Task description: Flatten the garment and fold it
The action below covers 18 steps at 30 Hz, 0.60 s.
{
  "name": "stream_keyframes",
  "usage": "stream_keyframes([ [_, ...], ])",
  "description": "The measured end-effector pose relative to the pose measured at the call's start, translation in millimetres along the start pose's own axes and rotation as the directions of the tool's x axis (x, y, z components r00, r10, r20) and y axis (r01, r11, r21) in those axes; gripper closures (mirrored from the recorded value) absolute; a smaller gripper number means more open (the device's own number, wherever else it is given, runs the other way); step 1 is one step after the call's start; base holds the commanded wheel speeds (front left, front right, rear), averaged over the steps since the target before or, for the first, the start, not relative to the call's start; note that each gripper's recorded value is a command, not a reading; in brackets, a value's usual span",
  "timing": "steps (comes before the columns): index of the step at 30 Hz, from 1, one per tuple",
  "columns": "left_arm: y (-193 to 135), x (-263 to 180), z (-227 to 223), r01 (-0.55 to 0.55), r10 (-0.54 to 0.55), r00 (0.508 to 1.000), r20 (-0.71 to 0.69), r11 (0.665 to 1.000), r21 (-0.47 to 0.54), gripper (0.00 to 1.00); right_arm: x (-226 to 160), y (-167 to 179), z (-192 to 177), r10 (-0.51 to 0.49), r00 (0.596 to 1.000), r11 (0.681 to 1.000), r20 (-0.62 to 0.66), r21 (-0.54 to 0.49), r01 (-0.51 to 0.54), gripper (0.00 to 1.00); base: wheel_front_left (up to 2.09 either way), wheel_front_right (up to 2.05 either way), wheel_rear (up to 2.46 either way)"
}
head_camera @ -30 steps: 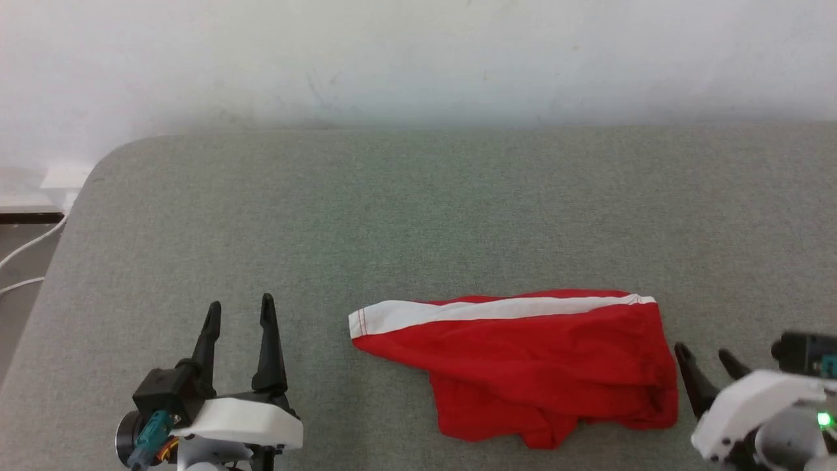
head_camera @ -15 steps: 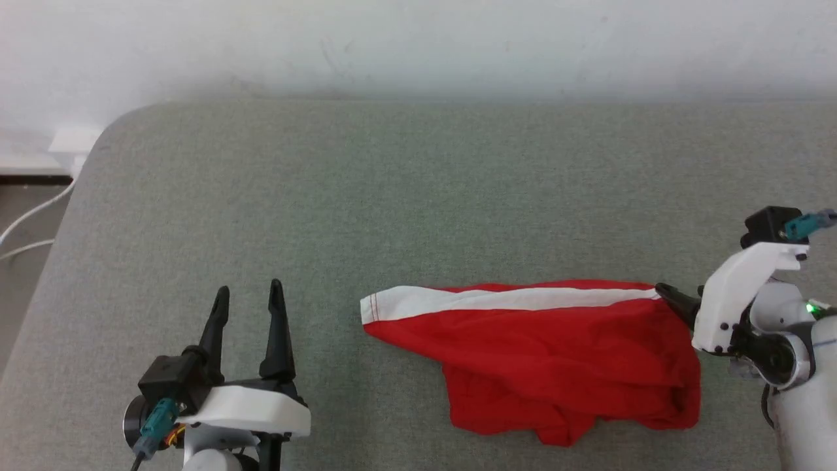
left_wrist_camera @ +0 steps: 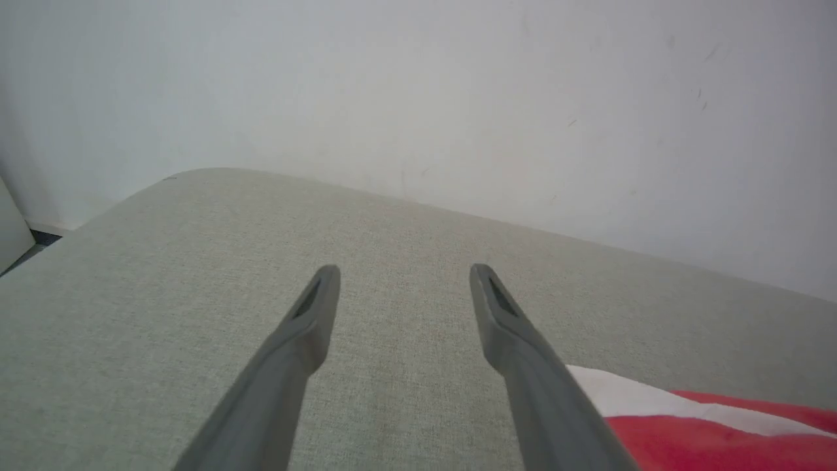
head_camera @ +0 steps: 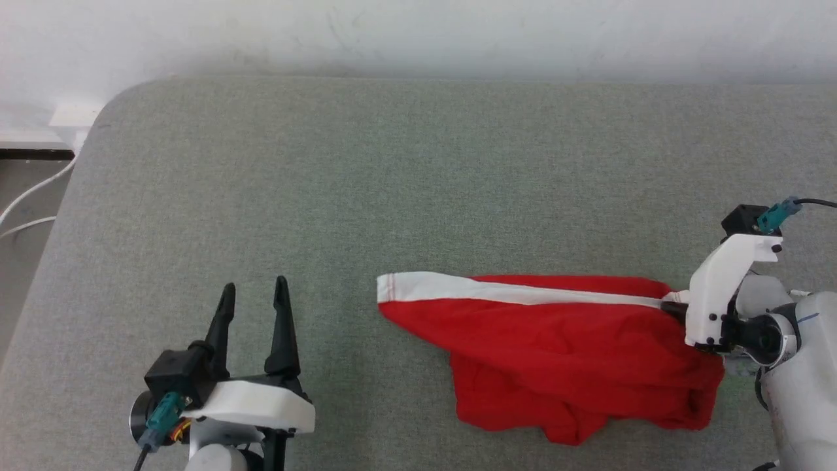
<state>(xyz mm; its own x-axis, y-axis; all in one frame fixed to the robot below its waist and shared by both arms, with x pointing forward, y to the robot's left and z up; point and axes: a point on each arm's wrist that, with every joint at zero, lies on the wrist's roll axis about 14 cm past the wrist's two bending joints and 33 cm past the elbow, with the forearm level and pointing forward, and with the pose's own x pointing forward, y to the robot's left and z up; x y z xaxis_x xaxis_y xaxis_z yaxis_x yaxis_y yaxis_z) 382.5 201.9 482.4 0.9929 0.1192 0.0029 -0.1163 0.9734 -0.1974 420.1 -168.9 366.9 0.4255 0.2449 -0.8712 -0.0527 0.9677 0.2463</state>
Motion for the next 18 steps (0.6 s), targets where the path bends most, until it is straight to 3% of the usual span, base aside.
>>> stream_keyframes([
  [5, -8, 2, -9, 0.043, -0.044, 0.998, -0.049, 0.999, -0.014, 0.0, -4, 5, 1, 0.008, 0.999, 1.0, 0.033, -0.026, -0.007, 1.0, 0.0, 0.0, 0.0],
  [10, -37, 21, -11, 0.177, -0.179, 0.969, -0.171, 0.984, -0.025, 0.0, -10, 13, -1, 0.023, 0.998, 0.998, 0.066, -0.057, -0.019, 1.0, 0.0, 0.0, 0.0],
  [18, -79, 33, -51, 0.343, -0.307, 0.788, -0.533, 0.939, -0.032, 0.0, -15, 19, -8, 0.044, 0.996, 0.997, 0.074, -0.067, -0.039, 1.0, 0.0, 0.0, 0.0],
])
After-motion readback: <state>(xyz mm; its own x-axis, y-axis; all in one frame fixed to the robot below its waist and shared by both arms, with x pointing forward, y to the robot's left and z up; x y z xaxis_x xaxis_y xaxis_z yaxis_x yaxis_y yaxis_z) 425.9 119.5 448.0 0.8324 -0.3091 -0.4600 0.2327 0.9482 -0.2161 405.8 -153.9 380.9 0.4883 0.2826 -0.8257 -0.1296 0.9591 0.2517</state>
